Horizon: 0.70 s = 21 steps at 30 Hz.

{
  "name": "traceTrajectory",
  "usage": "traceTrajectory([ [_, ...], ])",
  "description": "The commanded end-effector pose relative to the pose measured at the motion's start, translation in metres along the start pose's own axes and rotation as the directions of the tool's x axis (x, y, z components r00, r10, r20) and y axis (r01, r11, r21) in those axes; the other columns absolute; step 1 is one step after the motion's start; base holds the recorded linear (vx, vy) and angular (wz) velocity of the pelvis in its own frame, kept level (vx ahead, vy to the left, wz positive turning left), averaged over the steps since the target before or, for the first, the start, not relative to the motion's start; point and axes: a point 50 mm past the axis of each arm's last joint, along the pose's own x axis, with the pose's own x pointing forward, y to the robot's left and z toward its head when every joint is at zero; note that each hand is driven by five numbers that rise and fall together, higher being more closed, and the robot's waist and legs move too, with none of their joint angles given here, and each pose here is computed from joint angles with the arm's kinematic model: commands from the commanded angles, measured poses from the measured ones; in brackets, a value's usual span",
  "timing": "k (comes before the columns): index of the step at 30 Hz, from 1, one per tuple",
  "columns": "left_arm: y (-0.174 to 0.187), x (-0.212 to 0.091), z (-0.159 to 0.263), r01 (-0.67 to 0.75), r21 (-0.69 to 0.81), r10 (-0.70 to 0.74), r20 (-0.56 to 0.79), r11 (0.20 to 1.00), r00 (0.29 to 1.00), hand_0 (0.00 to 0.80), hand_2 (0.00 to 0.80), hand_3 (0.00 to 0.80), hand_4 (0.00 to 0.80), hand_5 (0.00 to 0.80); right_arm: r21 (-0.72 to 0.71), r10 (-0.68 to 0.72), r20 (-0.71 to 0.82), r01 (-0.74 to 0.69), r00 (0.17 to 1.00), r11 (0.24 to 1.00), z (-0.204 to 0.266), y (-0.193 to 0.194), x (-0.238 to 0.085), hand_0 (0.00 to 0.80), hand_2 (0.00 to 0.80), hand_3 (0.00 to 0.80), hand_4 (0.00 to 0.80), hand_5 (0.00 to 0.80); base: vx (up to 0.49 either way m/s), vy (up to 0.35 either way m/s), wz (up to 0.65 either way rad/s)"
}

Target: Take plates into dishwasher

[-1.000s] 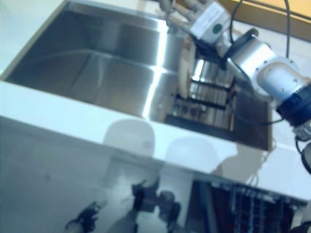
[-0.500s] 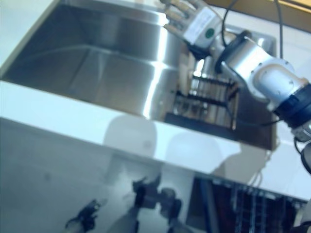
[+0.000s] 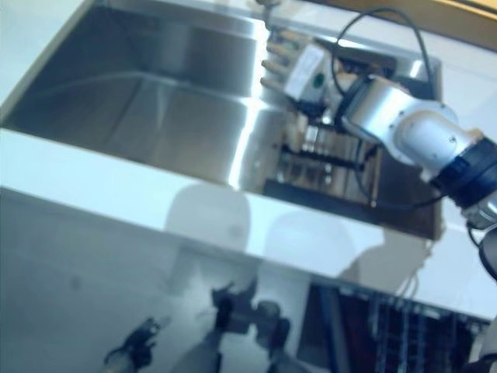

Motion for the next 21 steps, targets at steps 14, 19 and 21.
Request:
traceTrajectory([
  [14,0.009,-0.002,0.002,-0.012,-0.049,0.013,0.032,0.999,0.999,0.0,0.0,0.0,0.0,0.0,-0.231,0.247,0.005,-0.239,0.969,0.943,-0.001,0.022,-0.001,0.8,0.8,0.8,0.8,0.8,0.0,0.0,0.0],
  [19,0.01,-0.003,0.001,-0.015,-0.047,0.017,0.031,0.999,0.999,0.0,0.0,0.0,0.0,0.0,-0.222,0.231,-0.043,-0.235,0.972,0.946,-0.009,0.025,-0.001,0.8,0.8,0.8,0.8,0.8,0.0,0.0,0.0],
  [21,0.01,-0.003,0.001,-0.017,-0.043,0.018,0.03,0.999,0.999,0.0,0.0,0.0,0.0,0.0,-0.216,0.215,-0.077,-0.226,0.974,0.95,-0.016,0.025,-0.003,0.8,0.8,0.8,0.8,0.8,0.0,0.0,0.0],
])
